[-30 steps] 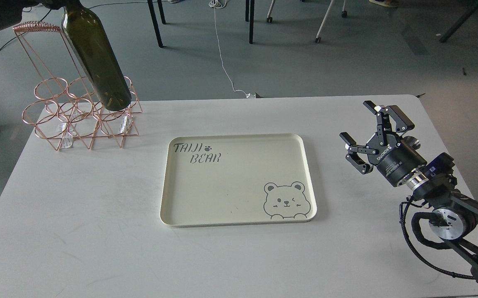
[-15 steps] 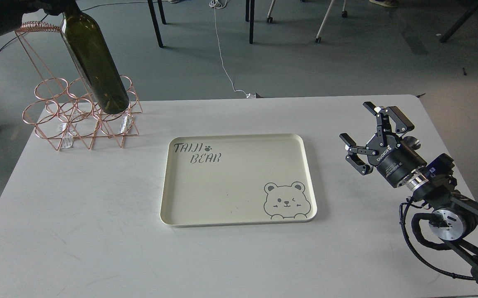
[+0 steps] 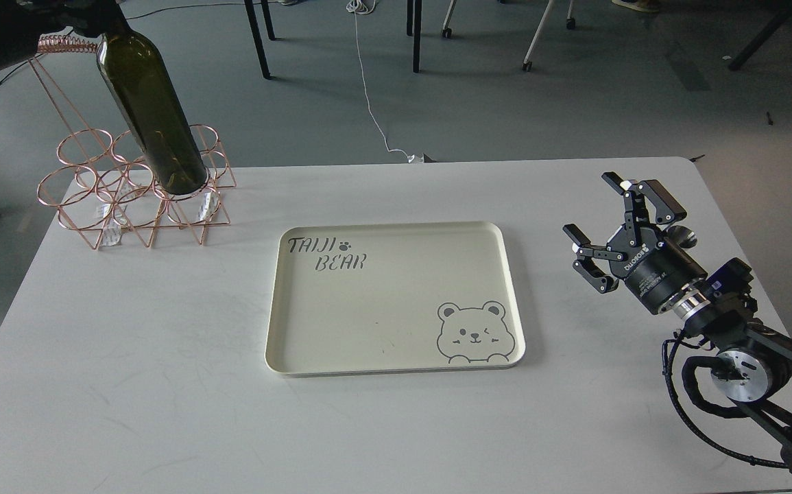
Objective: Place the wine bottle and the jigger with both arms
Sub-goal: 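Lower the bottle into the copper wire rack with the left gripper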
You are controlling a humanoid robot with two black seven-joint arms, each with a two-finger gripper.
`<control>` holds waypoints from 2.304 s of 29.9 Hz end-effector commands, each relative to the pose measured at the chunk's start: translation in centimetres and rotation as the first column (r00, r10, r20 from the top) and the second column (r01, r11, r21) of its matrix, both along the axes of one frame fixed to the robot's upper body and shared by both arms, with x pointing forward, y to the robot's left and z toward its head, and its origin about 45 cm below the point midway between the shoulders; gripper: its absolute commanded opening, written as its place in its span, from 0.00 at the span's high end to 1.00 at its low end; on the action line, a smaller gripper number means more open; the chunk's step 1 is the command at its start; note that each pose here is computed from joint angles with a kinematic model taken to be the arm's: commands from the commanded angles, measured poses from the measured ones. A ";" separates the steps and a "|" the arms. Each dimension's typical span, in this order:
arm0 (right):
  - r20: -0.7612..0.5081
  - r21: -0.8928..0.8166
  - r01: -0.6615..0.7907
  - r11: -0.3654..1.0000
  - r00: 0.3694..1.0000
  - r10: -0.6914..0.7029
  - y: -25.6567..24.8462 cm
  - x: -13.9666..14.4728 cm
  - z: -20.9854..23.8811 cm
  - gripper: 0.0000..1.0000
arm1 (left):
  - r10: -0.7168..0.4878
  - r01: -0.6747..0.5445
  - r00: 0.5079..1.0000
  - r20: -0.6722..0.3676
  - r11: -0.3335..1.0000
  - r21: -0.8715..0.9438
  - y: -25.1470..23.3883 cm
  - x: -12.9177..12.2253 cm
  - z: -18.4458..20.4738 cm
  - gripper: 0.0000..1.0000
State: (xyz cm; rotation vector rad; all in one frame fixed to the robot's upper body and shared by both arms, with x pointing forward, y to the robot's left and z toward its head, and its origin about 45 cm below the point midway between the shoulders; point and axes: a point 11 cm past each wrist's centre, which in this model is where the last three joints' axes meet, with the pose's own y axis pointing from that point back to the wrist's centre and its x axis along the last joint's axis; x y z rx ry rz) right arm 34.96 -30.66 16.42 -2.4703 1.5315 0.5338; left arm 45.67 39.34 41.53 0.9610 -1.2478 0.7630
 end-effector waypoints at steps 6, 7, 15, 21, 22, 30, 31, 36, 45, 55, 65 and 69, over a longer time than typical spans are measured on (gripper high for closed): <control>-0.001 0.000 0.000 1.000 1.000 0.000 0.0 0.0 0.0 0.02 | 0.010 -0.010 1.000 0.004 1.000 0.024 0.2 0.1 -0.7 0.84; -0.001 0.000 0.000 1.000 1.000 0.000 0.0 0.0 0.0 0.02 | 0.010 -0.010 1.000 0.003 1.000 0.024 0.3 0.1 -0.7 0.84; -0.001 0.000 0.000 1.000 1.000 0.000 0.0 0.0 0.0 0.02 | 0.006 -0.006 1.000 -0.001 1.000 0.016 0.0 0.2 -1.0 0.84; -0.001 0.000 0.001 1.000 1.000 -0.001 0.0 0.0 0.0 0.02 | 0.011 -0.010 1.000 -0.014 1.000 0.014 0.3 0.0 -1.9 0.84; 0.000 0.001 0.001 1.000 1.000 -0.001 0.0 0.0 0.0 0.02 | 0.014 -0.014 1.000 -0.015 1.000 0.014 0.4 0.0 -2.0 0.83; -0.001 0.001 0.001 1.000 1.000 -0.001 0.0 -0.1 -0.1 0.02 | 0.029 -0.029 0.999 -0.028 1.000 0.010 0.9 0.0 -2.7 0.83; -0.001 0.001 0.001 1.000 1.000 -0.001 0.0 -0.1 -0.1 0.02 | 0.027 -0.026 0.999 -0.033 1.000 0.006 0.7 0.1 -3.0 0.83; -0.002 0.001 0.002 1.000 1.000 -0.002 0.0 -0.1 -0.1 0.02 | 0.032 -0.032 0.998 -0.048 0.999 -0.009 0.6 0.4 -3.8 0.82; -0.002 0.002 0.001 1.000 1.000 -0.001 0.0 -0.1 -0.1 0.02 | 0.044 -0.046 0.996 -0.081 0.999 -0.020 0.8 0.3 -5.4 0.80; -0.003 0.003 -0.001 1.000 1.000 0.001 0.1 -0.1 -0.1 0.02 | 0.052 -0.056 0.994 -0.093 0.998 -0.039 0.6 0.7 -6.8 0.78; -0.002 0.002 -0.002 1.000 1.000 0.002 0.1 -0.1 -0.1 0.02 | 0.061 -0.067 0.990 -0.124 0.997 -0.043 0.8 0.4 -8.4 0.72; -0.002 0.002 -0.002 1.000 1.000 0.002 0.1 -0.1 -0.1 0.02 | 0.058 -0.064 0.990 -0.127 0.997 -0.046 0.6 0.4 -8.7 0.72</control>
